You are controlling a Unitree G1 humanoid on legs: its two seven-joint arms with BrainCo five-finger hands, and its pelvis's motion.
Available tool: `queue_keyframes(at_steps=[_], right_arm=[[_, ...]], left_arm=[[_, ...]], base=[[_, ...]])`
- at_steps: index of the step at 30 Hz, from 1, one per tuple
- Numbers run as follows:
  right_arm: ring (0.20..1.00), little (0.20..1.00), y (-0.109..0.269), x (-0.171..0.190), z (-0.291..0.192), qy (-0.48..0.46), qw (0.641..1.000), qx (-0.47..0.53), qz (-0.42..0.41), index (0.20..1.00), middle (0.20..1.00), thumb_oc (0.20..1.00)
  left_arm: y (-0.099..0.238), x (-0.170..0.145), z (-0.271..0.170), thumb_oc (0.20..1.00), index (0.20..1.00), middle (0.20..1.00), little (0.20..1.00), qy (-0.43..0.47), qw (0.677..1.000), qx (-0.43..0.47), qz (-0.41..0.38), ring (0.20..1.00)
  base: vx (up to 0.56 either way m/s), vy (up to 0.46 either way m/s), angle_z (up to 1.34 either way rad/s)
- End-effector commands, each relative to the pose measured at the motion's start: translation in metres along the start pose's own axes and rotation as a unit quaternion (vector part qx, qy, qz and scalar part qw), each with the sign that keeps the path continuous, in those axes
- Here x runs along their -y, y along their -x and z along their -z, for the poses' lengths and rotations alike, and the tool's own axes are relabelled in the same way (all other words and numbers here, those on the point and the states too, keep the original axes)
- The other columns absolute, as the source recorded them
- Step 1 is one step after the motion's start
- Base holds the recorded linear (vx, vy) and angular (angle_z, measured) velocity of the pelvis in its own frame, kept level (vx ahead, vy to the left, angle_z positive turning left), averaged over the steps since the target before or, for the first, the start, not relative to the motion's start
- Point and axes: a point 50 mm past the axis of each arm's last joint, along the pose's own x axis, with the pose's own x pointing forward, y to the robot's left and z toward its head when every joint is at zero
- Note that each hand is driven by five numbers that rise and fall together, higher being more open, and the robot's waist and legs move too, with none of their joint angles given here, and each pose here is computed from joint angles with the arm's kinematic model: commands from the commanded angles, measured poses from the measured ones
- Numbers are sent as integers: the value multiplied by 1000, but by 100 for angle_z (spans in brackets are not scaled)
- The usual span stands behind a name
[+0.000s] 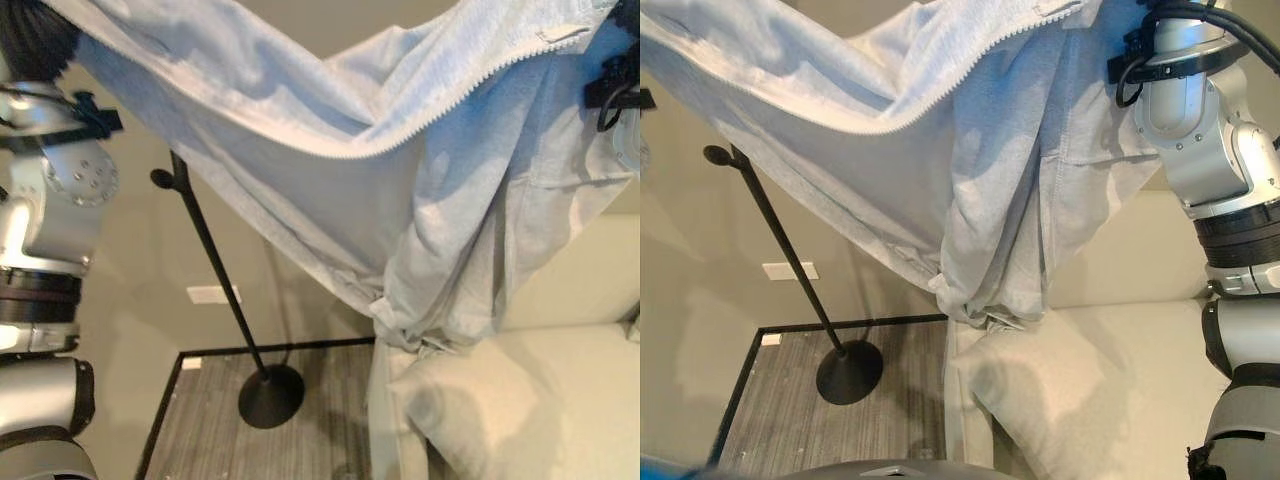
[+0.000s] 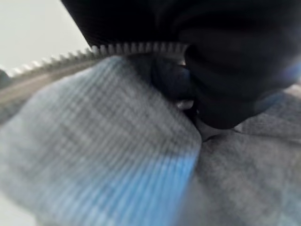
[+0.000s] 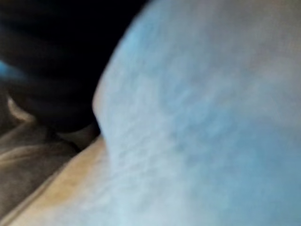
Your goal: Hang the clothes on the sofa on the clothes rack.
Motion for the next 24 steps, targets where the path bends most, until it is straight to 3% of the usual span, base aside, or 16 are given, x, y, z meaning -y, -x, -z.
queue_keyframes(at_steps=[1,8,18,24], right_arm=[[200,200,-26,16,21,59,998,-28,10,200,200,200],[200,200,-59,5,31,106,992,-59,-29,200,200,200],[200,200,-68,-16,43,138,981,-121,-65,200,200,200],[200,200,-60,-37,41,138,978,-125,-96,200,200,200]], left_arm=[[-31,-15,22,200,200,200,200,-96,995,0,6,200],[-61,-23,45,200,200,200,200,-228,971,4,70,200],[-56,15,44,200,200,200,200,-260,953,-2,154,200],[-50,22,48,200,200,200,200,-279,944,-5,175,200]], base=[[12,64,6],[27,68,14],[34,100,19],[16,75,7]])
